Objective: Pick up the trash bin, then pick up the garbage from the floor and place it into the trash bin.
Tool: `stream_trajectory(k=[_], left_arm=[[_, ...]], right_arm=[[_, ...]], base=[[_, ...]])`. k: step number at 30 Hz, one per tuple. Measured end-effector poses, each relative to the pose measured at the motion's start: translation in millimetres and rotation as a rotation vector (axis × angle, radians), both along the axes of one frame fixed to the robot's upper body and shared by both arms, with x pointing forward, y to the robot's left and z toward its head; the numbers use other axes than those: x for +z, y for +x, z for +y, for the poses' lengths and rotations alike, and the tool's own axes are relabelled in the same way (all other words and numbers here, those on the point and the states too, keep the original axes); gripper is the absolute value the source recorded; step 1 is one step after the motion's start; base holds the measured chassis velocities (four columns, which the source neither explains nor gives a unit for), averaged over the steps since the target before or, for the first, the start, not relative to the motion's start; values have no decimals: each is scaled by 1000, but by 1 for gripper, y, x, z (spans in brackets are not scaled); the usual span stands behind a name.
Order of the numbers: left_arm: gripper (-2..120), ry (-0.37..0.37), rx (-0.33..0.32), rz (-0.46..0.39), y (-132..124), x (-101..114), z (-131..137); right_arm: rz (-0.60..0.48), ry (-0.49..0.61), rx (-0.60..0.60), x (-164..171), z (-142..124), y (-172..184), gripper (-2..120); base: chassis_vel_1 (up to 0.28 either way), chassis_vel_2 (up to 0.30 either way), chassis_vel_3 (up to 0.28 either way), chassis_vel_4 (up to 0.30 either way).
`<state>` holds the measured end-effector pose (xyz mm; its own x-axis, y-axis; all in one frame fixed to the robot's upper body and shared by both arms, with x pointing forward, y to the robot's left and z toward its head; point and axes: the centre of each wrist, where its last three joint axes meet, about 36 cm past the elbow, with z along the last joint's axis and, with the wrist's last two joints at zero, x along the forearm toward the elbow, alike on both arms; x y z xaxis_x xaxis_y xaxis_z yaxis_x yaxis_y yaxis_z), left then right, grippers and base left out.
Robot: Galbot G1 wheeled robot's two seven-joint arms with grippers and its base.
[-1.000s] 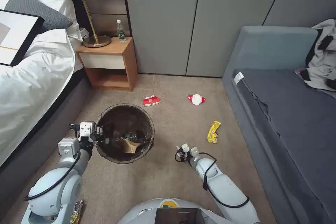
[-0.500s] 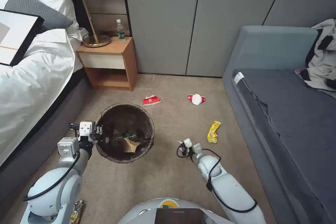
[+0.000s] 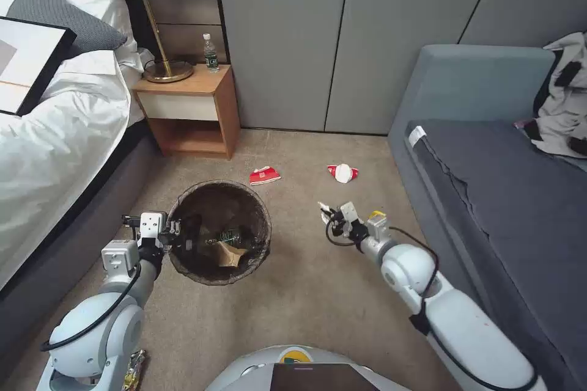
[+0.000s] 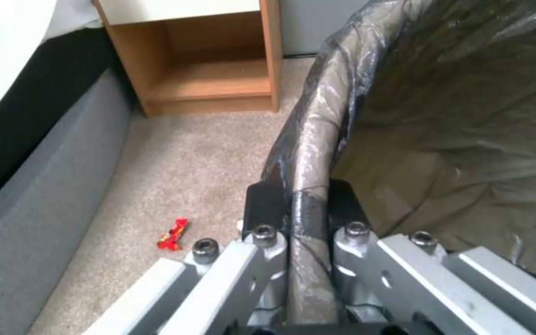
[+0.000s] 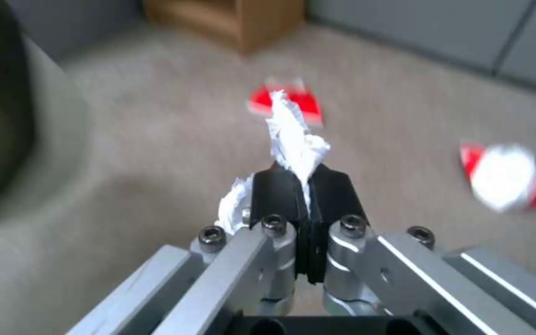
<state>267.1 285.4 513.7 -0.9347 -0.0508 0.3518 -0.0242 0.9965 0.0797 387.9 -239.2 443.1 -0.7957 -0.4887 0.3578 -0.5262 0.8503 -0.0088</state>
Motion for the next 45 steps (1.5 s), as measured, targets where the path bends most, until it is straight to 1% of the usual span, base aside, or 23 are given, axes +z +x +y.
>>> stream_trajectory(k=[2,3,4,7,9,11,13,14,18,19,22,24,28,29,33,40,41,43,44,45], left_arm=[[3,0,0,1,0,0,0],[3,-1,-1,3,0,0,0],[3,-1,-1,3,0,0,0],[3,-3,-5,11,1,-3,-1],[3,-3,-5,11,1,-3,-1],[3,-3,-5,14,1,-3,-2],[3,-3,-5,14,1,-3,-3],[3,-3,-5,14,1,-3,-3],[3,-3,-7,12,3,-4,-3],[3,-3,-7,12,3,-4,-3],[3,-3,-9,14,4,-5,-4],[3,-2,-10,14,4,-5,-4],[3,0,-14,17,6,-5,-4],[3,0,-14,17,6,-5,-4],[3,0,-13,18,6,-6,-4],[3,0,-12,19,6,-6,-4],[3,-1,-11,19,6,-6,-4],[3,-1,-12,19,6,-5,-4],[3,-1,-12,19,6,-5,-4],[3,-1,-12,18,6,-5,-4]], right_arm=[[-33,26,30,22,4,-4,0],[-68,49,59,40,8,-6,0],[-68,49,59,40,8,-6,0],[-132,105,132,70,19,-8,0],[-132,105,132,70,19,-8,0],[-153,136,221,87,28,-8,0],[-157,156,283,95,35,-9,0],[-157,156,283,95,35,-9,0],[-150,206,415,112,54,-13,0],[-150,206,415,112,54,-13,0],[-128,227,494,118,68,-14,0],[-126,223,515,119,72,-13,0],[-111,199,582,120,89,-9,0],[-111,199,582,120,89,-9,0],[-89,174,618,114,106,-6,0],[-73,144,639,107,118,-10,0],[-73,136,635,106,119,-10,-1],[-72,123,622,104,121,-11,7],[-72,123,622,104,121,-11,7],[-72,118,613,103,122,-11,11]], base=[[0,0,0,0],[0,0,0,0],[0,0,0,0],[0,0,0,0],[0,0,0,0],[0,0,0,0],[0,0,0,0],[0,0,0,0],[0,0,0,0],[0,0,0,0],[0,0,0,0],[0,0,0,0],[0,0,0,0],[0,0,0,0],[0,0,0,0],[0,0,0,0],[0,0,0,0],[0,0,0,0],[0,0,0,0],[0,0,0,0]])
